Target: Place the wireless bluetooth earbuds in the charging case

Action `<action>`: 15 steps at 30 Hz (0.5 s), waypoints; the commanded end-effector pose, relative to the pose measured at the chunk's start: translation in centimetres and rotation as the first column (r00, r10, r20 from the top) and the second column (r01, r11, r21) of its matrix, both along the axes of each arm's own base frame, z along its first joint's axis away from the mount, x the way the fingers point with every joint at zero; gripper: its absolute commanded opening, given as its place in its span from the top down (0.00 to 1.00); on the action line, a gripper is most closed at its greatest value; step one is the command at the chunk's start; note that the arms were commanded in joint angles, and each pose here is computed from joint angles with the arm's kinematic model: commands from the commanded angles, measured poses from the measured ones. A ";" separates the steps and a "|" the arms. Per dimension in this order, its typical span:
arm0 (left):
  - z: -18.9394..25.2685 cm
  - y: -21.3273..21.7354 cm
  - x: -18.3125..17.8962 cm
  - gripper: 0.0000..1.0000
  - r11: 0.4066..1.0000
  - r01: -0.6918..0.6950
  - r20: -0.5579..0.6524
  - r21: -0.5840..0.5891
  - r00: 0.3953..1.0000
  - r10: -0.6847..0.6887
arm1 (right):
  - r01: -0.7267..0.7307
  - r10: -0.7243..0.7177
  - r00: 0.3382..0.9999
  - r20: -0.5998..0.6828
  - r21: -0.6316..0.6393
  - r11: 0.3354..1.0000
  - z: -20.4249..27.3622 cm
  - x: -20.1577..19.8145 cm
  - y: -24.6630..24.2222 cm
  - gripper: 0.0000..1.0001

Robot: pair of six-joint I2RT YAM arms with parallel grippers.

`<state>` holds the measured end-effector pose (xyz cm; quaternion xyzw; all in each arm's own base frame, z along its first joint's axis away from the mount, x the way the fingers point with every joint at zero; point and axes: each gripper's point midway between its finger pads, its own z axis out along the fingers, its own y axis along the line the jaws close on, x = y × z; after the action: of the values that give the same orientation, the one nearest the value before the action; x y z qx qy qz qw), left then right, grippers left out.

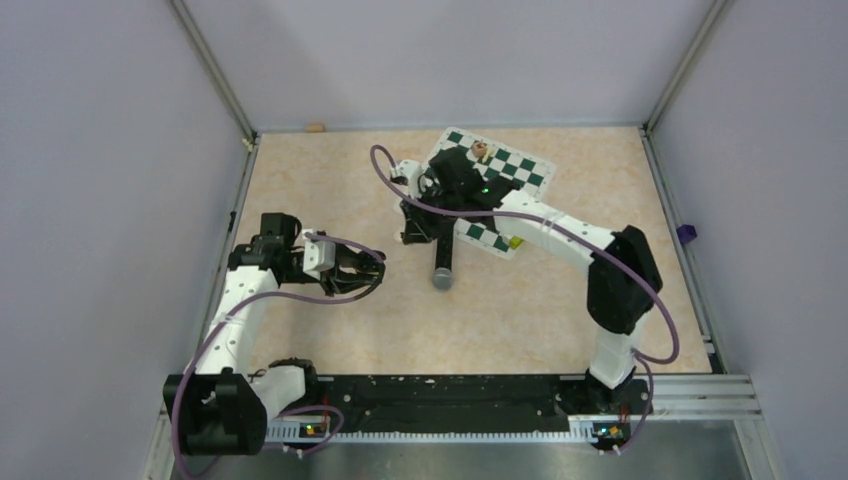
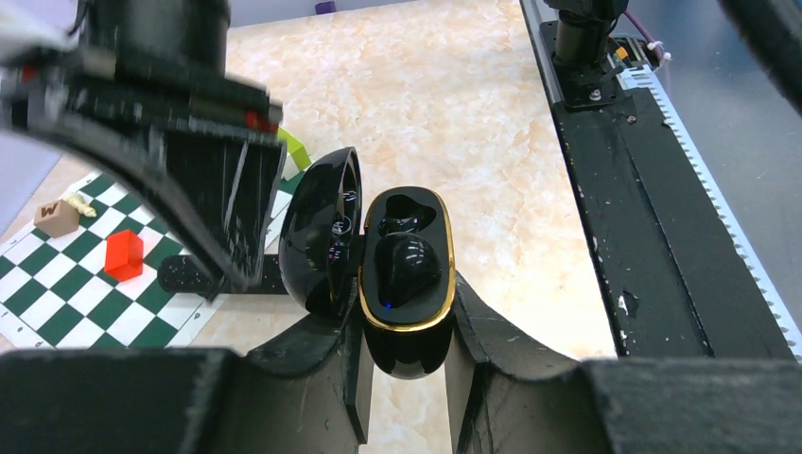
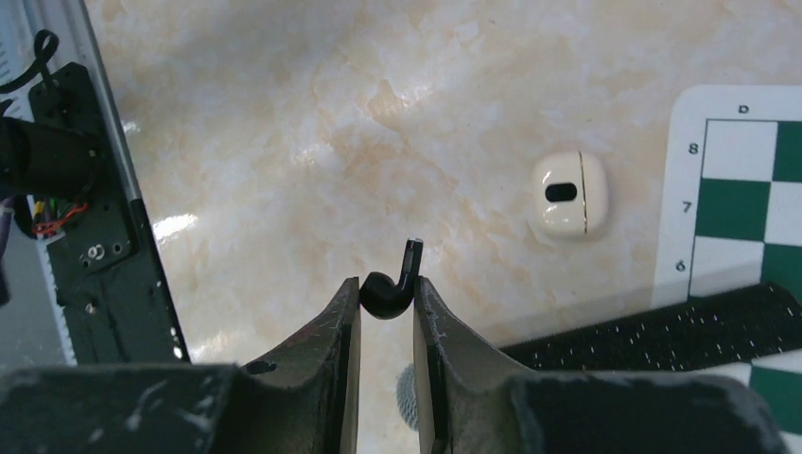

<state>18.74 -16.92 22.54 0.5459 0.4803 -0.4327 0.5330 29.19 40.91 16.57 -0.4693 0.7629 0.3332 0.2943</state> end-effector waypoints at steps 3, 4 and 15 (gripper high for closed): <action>0.8 -0.2 -0.3 1.00 0.999 0.014 0.024 -0.046 1.000 -0.013 | -0.071 0.071 0.997 0.013 0.077 0.994 3.4 -2.0 -4.6 0.93; 0.8 -0.2 -0.3 1.00 0.999 0.014 0.024 -0.046 1.000 -0.013 | -0.064 0.065 0.998 -0.002 0.081 0.995 3.2 -2.0 -5.7 0.94; 0.6 -0.2 -0.5 1.00 0.998 0.018 0.030 -0.055 0.999 -0.016 | -0.147 0.146 0.988 0.053 0.029 0.989 0.8 -4.8 -12.7 0.94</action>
<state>18.70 -16.95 22.50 0.5473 0.4763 -0.4320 0.5357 26.16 29.69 16.22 -0.4717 0.7586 0.3552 0.2754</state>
